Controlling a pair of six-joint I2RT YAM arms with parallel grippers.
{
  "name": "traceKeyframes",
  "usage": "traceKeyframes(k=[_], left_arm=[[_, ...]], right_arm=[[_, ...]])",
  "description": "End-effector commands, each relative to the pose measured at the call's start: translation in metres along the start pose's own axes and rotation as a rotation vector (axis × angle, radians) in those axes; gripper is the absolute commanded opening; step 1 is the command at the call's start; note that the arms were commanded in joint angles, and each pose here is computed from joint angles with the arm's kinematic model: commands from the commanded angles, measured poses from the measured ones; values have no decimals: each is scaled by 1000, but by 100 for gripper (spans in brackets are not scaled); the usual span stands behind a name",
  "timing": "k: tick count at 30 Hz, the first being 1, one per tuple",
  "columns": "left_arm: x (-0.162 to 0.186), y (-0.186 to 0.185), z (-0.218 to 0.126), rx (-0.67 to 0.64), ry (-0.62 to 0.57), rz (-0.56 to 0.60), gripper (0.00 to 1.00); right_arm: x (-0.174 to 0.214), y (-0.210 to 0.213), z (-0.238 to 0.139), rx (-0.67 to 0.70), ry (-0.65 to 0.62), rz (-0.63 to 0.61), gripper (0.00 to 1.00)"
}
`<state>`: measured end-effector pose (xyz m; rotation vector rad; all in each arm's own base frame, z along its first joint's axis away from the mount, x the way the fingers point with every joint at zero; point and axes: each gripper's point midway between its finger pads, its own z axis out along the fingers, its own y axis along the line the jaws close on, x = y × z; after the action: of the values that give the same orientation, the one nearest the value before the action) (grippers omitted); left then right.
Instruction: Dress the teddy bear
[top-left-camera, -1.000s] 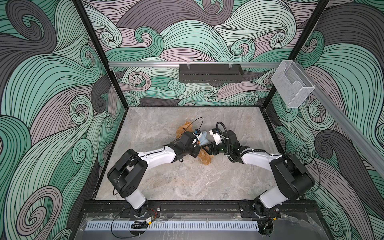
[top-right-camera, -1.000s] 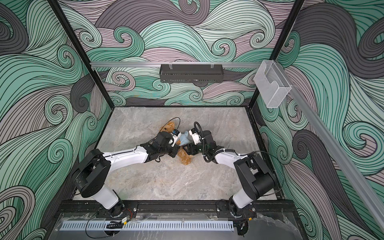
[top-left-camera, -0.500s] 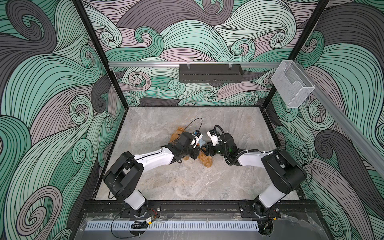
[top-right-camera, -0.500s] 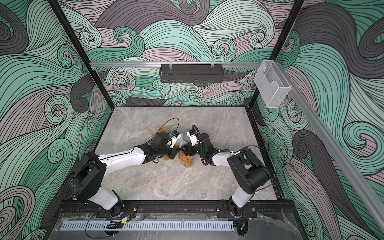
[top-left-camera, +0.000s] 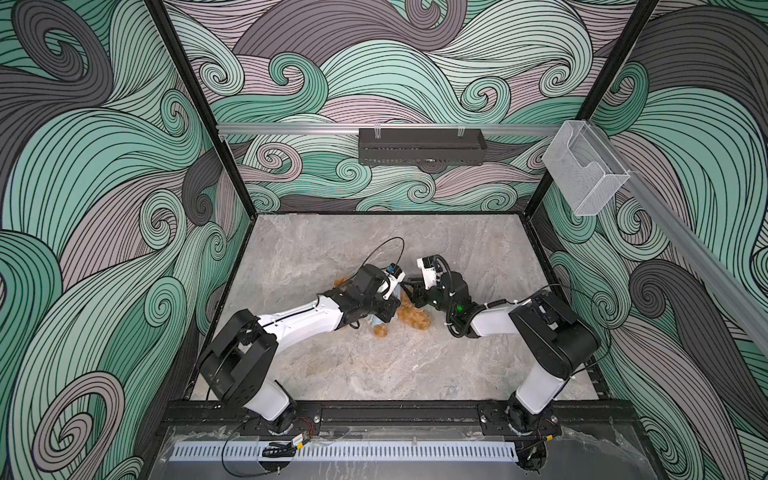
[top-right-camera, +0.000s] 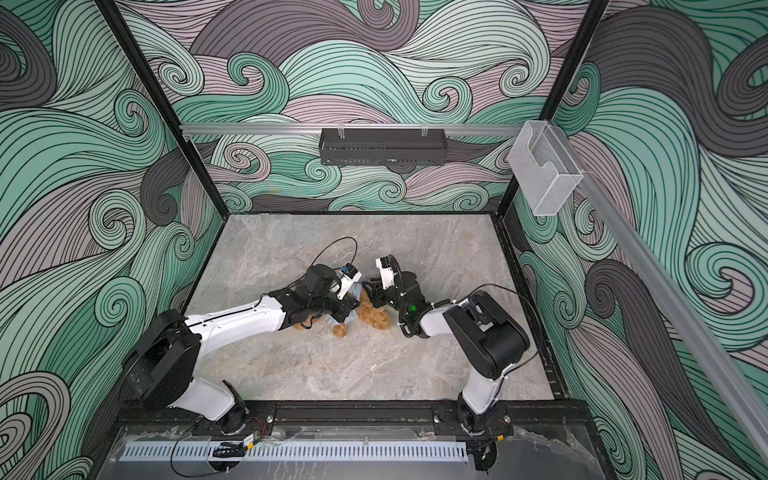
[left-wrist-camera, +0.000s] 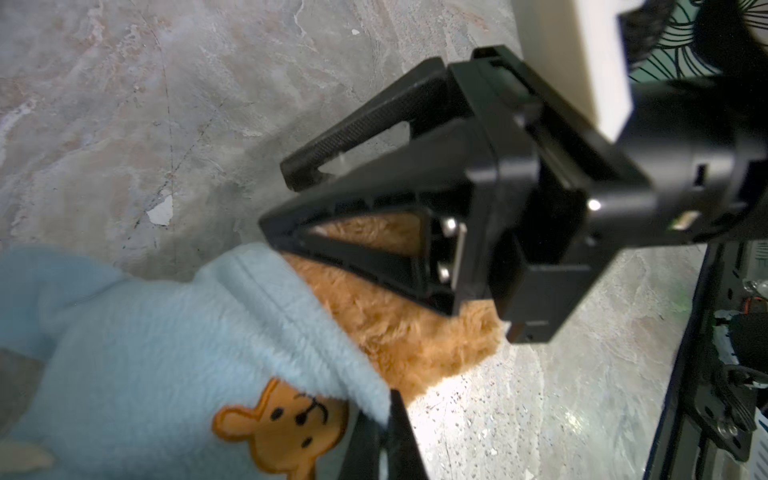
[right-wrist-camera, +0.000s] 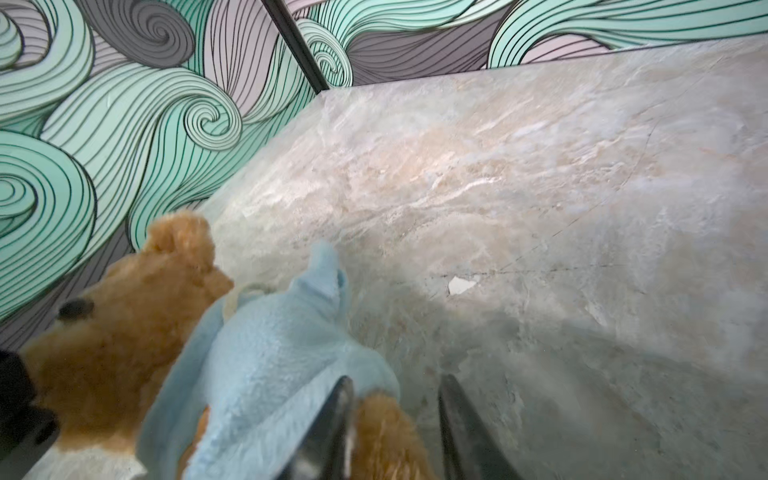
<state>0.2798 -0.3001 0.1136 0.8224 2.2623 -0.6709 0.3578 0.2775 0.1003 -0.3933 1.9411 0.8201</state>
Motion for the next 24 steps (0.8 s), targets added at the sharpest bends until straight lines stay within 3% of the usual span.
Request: traceKeyframes(k=[1, 5, 9, 15, 18, 22, 24], left_arm=[[1, 2, -15, -31, -18, 37, 0], [-3, 24, -30, -175, -63, 16, 0], [-2, 45, -40, -308, -58, -12, 0], [7, 53, -49, -359, -42, -14, 0], [16, 48, -47, -326, -6, 1, 2], [27, 44, -46, -298, 22, 12, 6], [30, 44, -47, -299, 28, 16, 8]], right_arm=[[-12, -6, -8, 57, -63, 40, 20], [2, -9, -17, 86, -5, 68, 12], [19, -8, -31, 96, 78, 89, 11], [43, 41, -49, -85, 196, 115, 13], [37, 52, -60, -115, 190, 94, 18], [12, 53, -67, -77, 152, 17, 37], [5, 49, -65, -50, 145, -3, 41]])
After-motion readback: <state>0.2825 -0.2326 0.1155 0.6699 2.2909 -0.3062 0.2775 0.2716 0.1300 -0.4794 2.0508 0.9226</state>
